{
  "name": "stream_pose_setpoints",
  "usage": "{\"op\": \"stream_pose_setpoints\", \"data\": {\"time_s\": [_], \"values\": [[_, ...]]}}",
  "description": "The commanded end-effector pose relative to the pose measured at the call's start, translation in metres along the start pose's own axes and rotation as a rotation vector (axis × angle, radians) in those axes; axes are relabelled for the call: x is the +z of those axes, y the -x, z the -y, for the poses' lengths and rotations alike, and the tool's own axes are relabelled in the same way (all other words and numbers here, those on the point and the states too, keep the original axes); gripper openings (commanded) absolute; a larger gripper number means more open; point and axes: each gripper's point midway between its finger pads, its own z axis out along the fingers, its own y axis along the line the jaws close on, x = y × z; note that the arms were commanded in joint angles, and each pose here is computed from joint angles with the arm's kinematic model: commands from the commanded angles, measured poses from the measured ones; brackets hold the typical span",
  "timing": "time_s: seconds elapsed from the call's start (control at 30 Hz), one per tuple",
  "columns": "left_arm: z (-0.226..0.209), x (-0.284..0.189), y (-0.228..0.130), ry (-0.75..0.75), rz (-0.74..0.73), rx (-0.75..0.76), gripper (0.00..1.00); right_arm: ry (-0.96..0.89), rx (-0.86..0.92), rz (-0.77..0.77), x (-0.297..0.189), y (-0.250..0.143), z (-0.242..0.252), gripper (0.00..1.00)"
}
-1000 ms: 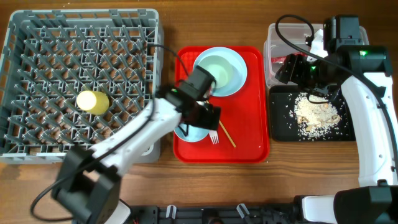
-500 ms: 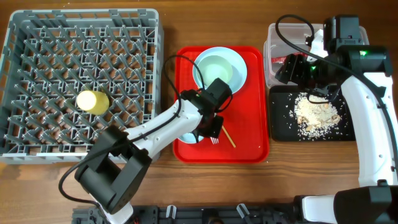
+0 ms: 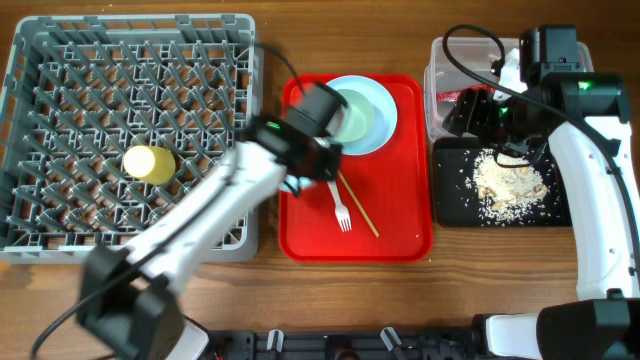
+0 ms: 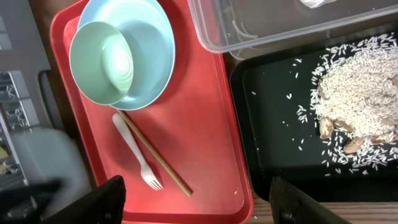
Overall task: Sort waste into correct bins and load items into the dishwasher rack
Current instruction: 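Carry the light-blue bowl into the dish rack with the left gripper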
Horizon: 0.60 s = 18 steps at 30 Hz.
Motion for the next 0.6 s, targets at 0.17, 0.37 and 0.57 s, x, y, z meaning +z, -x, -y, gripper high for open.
{"op": "stream_pose_setpoints", "data": {"time_s": [0.17, 0.37, 0.57], "values": [[-0.095, -0.089, 0.052, -0.303, 0.238, -0.077, 0.04, -0.013, -0.009, 0.016, -0.003, 0.004, 0.001, 0.75], [-0.135, -0.098, 0.057, -0.526, 0.298, -0.169, 0.04, -0.013, -0.009, 0.016, -0.003, 0.005, 0.001, 0.75], [-0.156, -0.090, 0.060, -0.732, 0.316, -0.266, 0.04, -0.013, -0.010, 0.016, -0.003, 0.005, 0.001, 0.74]]}}
